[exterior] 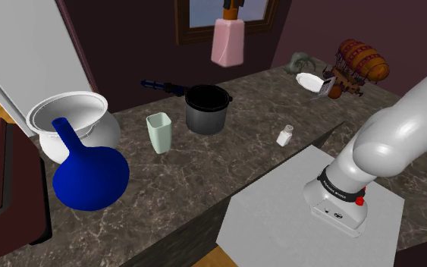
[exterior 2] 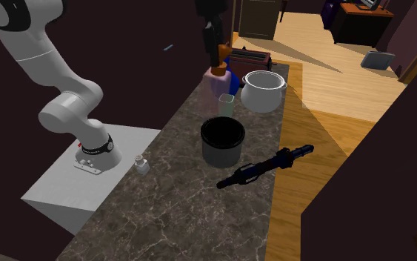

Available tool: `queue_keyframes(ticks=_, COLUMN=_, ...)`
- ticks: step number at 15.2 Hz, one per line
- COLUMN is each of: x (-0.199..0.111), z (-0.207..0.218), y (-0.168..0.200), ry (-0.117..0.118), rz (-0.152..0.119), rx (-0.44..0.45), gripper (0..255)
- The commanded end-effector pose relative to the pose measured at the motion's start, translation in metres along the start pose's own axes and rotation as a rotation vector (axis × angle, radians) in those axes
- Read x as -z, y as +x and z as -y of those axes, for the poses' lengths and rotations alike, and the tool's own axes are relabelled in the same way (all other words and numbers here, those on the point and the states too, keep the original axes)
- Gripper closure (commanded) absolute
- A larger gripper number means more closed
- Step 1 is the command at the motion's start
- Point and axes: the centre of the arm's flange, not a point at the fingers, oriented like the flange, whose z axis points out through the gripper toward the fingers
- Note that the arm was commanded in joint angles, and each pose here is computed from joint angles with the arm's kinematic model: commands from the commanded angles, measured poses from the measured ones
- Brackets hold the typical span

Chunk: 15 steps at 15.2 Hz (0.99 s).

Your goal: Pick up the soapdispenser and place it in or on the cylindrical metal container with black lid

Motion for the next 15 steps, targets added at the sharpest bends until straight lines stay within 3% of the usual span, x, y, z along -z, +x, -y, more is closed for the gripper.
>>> queue_keyframes(ticks=1, x=0.012, z=0.023, y=0.01, ry=0.0, rz=0.0, rx=-0.001, gripper=255)
queue_keyframes(ticks=15, x=-0.053, z=0.034, y=0.002, ry=0.0, rz=0.0, rx=-0.001, gripper=255)
